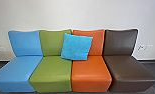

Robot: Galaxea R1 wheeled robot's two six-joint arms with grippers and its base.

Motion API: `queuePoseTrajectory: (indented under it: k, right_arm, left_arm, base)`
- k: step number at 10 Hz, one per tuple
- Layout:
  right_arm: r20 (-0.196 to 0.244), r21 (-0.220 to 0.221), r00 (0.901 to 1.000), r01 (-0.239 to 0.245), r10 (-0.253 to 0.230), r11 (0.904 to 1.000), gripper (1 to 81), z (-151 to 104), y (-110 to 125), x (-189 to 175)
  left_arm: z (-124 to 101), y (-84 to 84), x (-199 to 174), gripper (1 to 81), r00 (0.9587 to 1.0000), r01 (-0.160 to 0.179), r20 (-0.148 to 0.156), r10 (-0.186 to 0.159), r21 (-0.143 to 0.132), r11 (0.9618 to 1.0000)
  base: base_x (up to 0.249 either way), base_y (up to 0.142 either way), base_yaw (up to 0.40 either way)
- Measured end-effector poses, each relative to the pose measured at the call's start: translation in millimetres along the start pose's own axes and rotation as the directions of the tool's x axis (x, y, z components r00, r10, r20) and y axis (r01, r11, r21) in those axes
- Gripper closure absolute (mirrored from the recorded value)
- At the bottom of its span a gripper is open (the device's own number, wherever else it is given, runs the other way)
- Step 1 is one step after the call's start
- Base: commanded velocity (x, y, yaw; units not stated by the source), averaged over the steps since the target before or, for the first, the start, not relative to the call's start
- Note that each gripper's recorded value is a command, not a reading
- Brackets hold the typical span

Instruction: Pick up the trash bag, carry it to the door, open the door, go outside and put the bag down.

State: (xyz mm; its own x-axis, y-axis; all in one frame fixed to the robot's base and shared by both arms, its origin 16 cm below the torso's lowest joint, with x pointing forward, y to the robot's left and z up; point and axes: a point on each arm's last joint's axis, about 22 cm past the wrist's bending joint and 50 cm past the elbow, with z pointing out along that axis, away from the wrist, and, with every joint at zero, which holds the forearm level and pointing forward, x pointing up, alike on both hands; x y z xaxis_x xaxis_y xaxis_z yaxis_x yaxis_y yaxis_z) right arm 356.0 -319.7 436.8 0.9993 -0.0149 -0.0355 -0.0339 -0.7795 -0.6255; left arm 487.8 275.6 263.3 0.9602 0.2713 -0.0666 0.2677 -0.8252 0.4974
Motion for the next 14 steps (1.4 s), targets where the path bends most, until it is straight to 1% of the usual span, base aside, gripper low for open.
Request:
queuePoseTrajectory:
  k: [2, 3, 4, 5, 6, 7, 8, 9, 11, 12, 13, 14]
  right_arm:
    - [-0.017, 0.008, 0.9997, 0.016, -0.016, 0.9998, 1.0, 13, 5, 6]
    - [-0.028, 0.007, 0.9993, 0.023, -0.023, 0.9997, 1.0, 19, 10, 9]
    - [-0.036, 0.007, 0.9990, 0.028, -0.028, 0.9996, 1.0, 25, 15, 10]
    - [-0.046, 0.008, 0.9985, 0.031, -0.030, 0.9995, 1.0, 31, 19, 12]
    - [-0.054, 0.012, 0.9979, 0.038, -0.037, 0.9992, 1.0, 39, 23, 14]
    - [-0.063, 0.011, 0.9970, 0.046, -0.045, 0.9989, 1.0, 45, 28, 16]
    - [-0.075, 0.009, 0.9958, 0.055, -0.054, 0.9985, 1.0, 51, 34, 18]
    - [-0.082, 0.010, 0.9947, 0.064, -0.063, 0.9979, 1.0, 58, 39, 18]
    - [-0.098, 0.013, 0.9921, 0.080, -0.078, 0.9967, 1.0, 69, 45, 22]
    - [-0.106, 0.013, 0.9912, 0.081, -0.079, 0.9966, 1.0, 72, 48, 25]
    - [-0.110, 0.011, 0.9915, 0.071, -0.070, 0.9974, 1.0, 72, 53, 30]
    - [-0.109, 0.013, 0.9923, 0.061, -0.060, 0.9980, 1.0, 79, 59, 33]
  left_arm:
    - [16, 11.6, 9, 1.0, 0.9997, -0.024, -0.005, 0.023, -0.023, 0.9995]
    - [23, 17.7, 17, 1.0, 0.9994, -0.029, -0.018, 0.029, -0.035, 0.9990]
    - [32, 21.2, 20, 1.0, 0.9997, 0.013, -0.021, -0.014, -0.045, 0.9989]
    - [39, 21.1, 19, 1.0, 0.9963, 0.083, -0.016, -0.084, -0.054, 0.9951]
    - [45, 19.4, 21, 1.0, 0.9870, 0.159, -0.016, -0.160, -0.064, 0.9853]
    - [51, 19.3, 25, 1.0, 0.9798, 0.197, -0.020, -0.199, -0.074, 0.9776]
    - [60, 18.5, 28, 1.0, 0.9788, 0.200, -0.029, -0.203, -0.082, 0.9764]
    - [69, 13.7, 30, 1.0, 0.9785, 0.199, -0.038, -0.203, -0.082, 0.9766]
    - [79, -12.8, 36, 1.0, 0.9749, 0.211, -0.061, -0.214, -0.053, 0.9761]
    - [84, -17.5, 38, 1.0, 0.9748, 0.210, -0.065, -0.213, -0.050, 0.9763]
    - [95, -21.5, 37, 1.0, 0.9750, 0.213, -0.054, -0.216, -0.047, 0.9759]
    - [107, -27.2, 38, 1.0, 0.9750, 0.216, -0.042, -0.218, -0.043, 0.9754]
  base:
    - [0.000, 0.000, 0.000]
    - [0.000, 0.000, 0.000]
    - [0.000, 0.000, 0.000]
    - [0.000, 0.000, 0.000]
    - [0.000, 0.000, 0.000]
    - [0.000, 0.000, 0.000]
    - [0.000, 0.000, 0.000]
    - [0.000, 0.000, 0.000]
    - [0.000, 0.000, 0.000]
    - [0.000, 0.000, 0.000]
    - [0.000, 0.000, 0.000]
    - [0.000, 0.000, 0.000]
